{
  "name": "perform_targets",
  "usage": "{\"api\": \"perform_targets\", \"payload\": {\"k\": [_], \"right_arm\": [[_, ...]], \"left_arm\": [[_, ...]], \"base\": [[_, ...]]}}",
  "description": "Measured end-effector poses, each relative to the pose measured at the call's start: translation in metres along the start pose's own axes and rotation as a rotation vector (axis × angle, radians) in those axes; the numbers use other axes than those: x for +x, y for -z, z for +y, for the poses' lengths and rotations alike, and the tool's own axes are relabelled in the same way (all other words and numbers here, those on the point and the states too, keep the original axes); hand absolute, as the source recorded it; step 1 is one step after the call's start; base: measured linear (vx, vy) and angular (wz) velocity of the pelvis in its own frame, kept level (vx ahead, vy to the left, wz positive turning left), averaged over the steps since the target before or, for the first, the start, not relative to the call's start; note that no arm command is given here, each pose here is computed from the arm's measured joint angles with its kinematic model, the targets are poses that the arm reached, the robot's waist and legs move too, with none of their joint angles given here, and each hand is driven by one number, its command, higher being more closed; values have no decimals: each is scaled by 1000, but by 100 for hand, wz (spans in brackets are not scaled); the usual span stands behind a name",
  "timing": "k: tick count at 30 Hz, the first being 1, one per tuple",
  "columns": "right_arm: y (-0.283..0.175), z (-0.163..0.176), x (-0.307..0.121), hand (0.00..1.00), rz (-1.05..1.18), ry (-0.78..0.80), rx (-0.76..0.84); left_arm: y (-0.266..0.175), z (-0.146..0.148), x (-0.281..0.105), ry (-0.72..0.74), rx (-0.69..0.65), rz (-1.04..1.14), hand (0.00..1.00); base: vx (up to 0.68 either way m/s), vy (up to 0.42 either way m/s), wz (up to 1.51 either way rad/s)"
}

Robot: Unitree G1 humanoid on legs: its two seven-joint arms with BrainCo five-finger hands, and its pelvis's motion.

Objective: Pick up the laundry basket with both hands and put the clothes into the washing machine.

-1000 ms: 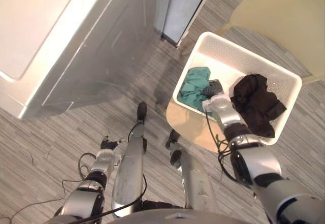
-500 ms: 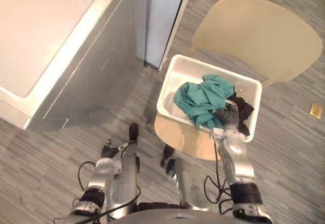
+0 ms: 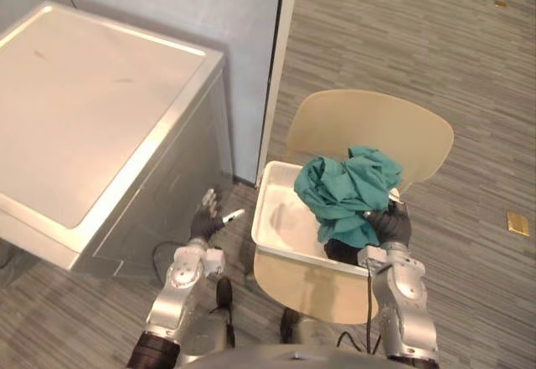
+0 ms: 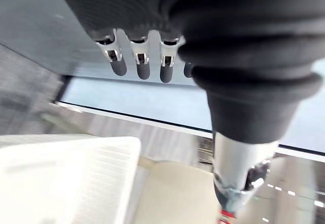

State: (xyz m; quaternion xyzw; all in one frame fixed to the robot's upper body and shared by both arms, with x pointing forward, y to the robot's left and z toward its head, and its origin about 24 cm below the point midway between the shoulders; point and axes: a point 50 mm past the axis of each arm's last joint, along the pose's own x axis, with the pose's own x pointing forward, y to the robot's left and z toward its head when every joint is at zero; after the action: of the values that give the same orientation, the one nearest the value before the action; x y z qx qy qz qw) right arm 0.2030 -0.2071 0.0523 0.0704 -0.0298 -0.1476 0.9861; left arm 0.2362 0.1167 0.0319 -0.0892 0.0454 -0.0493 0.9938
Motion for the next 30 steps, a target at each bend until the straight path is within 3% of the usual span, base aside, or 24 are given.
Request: {"api": "perform_targets", "payload": {"k": [7, 21, 30], "right_arm": [[-7, 8, -5, 100, -28, -58, 12], [-11, 26, -8, 100, -40, -161, 35], [-21, 25, -9, 100, -86, -158, 36]], "left_arm": [[-50, -28, 6, 134, -58, -227, 0], [-37, -71, -2, 375, -39, -168, 0], [-22, -78, -1, 400, 69, -125, 0]], "base": [[28, 6, -25], [-26, 14, -12], [0, 0, 0]]}}
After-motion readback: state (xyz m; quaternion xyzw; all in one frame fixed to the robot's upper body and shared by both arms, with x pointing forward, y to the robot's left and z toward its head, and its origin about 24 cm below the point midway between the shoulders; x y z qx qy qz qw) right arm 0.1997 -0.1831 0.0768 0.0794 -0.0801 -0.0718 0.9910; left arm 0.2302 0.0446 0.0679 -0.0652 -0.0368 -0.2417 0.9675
